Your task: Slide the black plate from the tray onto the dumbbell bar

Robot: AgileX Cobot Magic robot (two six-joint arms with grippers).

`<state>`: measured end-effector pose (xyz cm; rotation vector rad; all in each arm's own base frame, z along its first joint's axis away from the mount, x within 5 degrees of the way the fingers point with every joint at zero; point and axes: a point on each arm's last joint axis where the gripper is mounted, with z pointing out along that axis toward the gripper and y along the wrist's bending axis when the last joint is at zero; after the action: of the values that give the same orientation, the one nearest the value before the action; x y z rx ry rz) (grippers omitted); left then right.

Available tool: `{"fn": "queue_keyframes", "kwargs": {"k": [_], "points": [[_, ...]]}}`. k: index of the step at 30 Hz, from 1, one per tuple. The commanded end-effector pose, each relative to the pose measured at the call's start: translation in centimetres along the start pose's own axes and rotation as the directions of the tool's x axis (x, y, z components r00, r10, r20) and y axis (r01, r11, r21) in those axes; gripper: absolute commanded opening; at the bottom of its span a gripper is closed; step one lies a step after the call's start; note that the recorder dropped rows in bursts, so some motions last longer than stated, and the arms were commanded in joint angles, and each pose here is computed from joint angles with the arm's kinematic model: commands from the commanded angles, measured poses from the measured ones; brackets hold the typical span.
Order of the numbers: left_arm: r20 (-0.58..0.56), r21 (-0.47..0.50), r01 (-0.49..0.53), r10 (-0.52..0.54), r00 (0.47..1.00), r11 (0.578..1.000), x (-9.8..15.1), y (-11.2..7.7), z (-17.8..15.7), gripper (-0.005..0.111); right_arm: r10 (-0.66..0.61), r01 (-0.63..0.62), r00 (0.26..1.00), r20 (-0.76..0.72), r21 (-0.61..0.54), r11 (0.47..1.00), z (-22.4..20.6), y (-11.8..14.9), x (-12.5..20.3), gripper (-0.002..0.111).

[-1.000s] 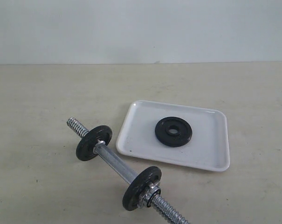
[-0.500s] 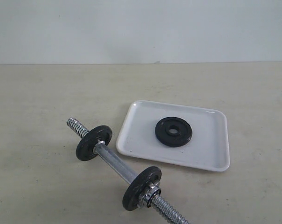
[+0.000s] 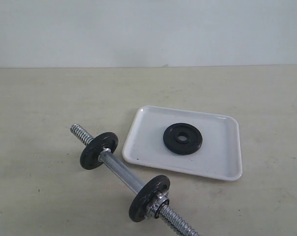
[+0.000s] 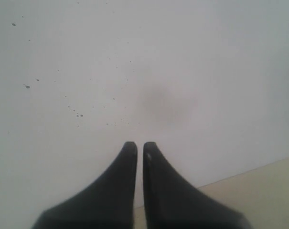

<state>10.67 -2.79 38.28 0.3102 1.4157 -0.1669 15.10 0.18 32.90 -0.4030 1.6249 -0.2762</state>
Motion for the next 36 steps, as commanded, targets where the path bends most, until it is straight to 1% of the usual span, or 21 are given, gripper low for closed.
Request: {"fn": "queue_keyframes", "kwargs": {"k": [1, 4, 6, 10, 12, 13, 14, 15, 19, 22, 24, 25, 26, 27, 28, 30, 31, 32, 33, 34, 36], "points": [[0.002, -0.002, -0.001, 0.001, 1.000, 1.000, -0.1, 0.0, 0.0, 0.004, 0.237, -0.237, 0.971, -0.002, 0.014, 0.971, 0.0, -0.1, 0.1, 0.000], [0.000, 0.015, -0.001, 0.001, 1.000, 1.000, -0.1, -0.1, 0.0, 0.004, 0.398, -0.398, 0.917, -0.015, -0.017, 0.917, 0.2, 0.2, 0.2, 0.000], [0.000, 0.019, -0.001, 0.001, 1.000, 1.000, -0.1, -0.2, 0.0, 0.004, 0.497, -0.499, 0.867, -0.045, -0.056, 0.865, 0.6, 0.7, 0.3, 0.000], [-0.001, 0.022, -0.001, 0.001, 1.000, 1.000, -0.1, -0.2, 0.0, 0.004, 0.617, -0.635, 0.772, -0.157, -0.127, 0.762, 1.9, 1.8, 1.0, 0.000], [-0.001, 0.029, -0.001, 0.001, 1.000, 1.000, 0.0, -0.3, 0.0, 0.004, 0.684, -0.725, 0.686, -0.248, -0.150, 0.673, 2.7, 2.6, 1.5, 0.000], [-0.002, 0.034, -0.001, 0.001, 1.000, 0.999, 0.0, -0.3, 0.0, 0.004, 0.691, -0.744, 0.663, -0.287, -0.155, 0.650, 3.2, 2.9, 1.9, 0.000], [-0.002, 0.037, -0.001, 0.001, 1.000, 0.999, 0.0, -0.3, 0.0, 0.004, 0.682, -0.749, 0.657, -0.322, -0.172, 0.640, 3.6, 3.3, 2.2, 0.000], [-0.003, 0.039, -0.001, 0.001, 1.000, 0.999, 0.0, -0.4, 0.0, 0.004, 0.653, -0.729, 0.677, -0.340, -0.190, 0.658, 3.9, 3.5, 2.4, 0.000], [-0.003, 0.040, -0.002, 0.002, 1.000, 0.999, 0.0, -0.4, 0.0, 0.004, 0.477, -0.547, 0.830, -0.289, -0.257, 0.797, 4.0, 3.5, 2.6, 0.000], [-0.003, 0.040, -0.005, 0.005, 1.000, 0.999, 0.0, -0.4, 0.0, 0.004, 0.307, -0.347, 0.933, -0.189, -0.234, 0.908, 3.5, 2.6, 2.1, 0.000], [-0.002, 0.041, -0.021, 0.021, 1.000, 0.999, 0.0, -0.4, 0.0, 0.004, 0.138, -0.158, 0.983, -0.125, -0.172, 0.972, 3.0, 1.8, 1.9, 0.000], [-0.002, 0.041, -0.030, 0.030, 1.000, 0.999, 0.0, -0.4, 0.0, 0.004, 0.016, -0.029, 0.995, -0.097, -0.138, 0.990, 2.7, 1.3, 1.7, 0.000], [-0.002, 0.041, -0.033, 0.033, 0.999, 0.999, 0.0, -0.4, 0.0, 0.004, -0.123, 0.115, 0.989, -0.080, -0.098, 0.989, 2.5, 0.8, 1.5, 0.000], [-0.002, 0.041, -0.033, 0.033, 0.999, 0.999, 0.0, -0.4, 0.0, 0.004, -0.263, 0.259, 0.961, -0.083, -0.055, 0.964, 2.3, 0.3, 1.4, 0.000], [-0.002, 0.041, -0.033, 0.033, 0.999, 0.999, 0.0, -0.4, 0.0, 0.004, -0.402, 0.404, 0.910, -0.101, -0.009, 0.915, 2.1, -0.2, 1.2, 0.000], [-0.002, 0.049, -0.032, 0.032, 0.999, 0.998, 0.0, -0.4, 0.0, 0.004, -0.631, 0.647, 0.756, -0.173, 0.045, 0.761, 1.8, -1.0, 0.9, 0.000], [-0.003, 0.053, -0.032, 0.032, 0.999, 0.998, 0.0, -0.5, 0.0, 0.004, -0.735, 0.763, 0.637, -0.232, 0.050, 0.645, 1.7, -1.3, 0.9, 0.000], [-0.003, 0.060, -0.032, 0.032, 0.999, 0.998, 0.0, -0.5, 0.0, 0.004, -0.800, 0.842, 0.526, -0.289, 0.045, 0.537, 1.6, -1.6, 0.8, 0.000], [-0.004, 0.067, -0.032, 0.032, 0.999, 0.997, 0.0, -0.6, 0.0, 0.004, -0.825, 0.878, 0.464, -0.324, 0.042, 0.477, 1.5, -1.7, 0.7, 0.000], [-0.004, 0.070, -0.032, 0.032, 0.999, 0.997, 0.0, -0.6, 0.0, 0.004, -0.827, 0.893, 0.433, -0.360, 0.049, 0.447, 1.3, -1.7, 0.6, 0.000], [-0.004, 0.072, -0.032, 0.032, 0.999, 0.997, 0.0, -0.6, 0.0, 0.004, -0.794, 0.878, 0.465, -0.391, 0.086, 0.471, 1.1, -1.7, 0.4, 0.000]]}}
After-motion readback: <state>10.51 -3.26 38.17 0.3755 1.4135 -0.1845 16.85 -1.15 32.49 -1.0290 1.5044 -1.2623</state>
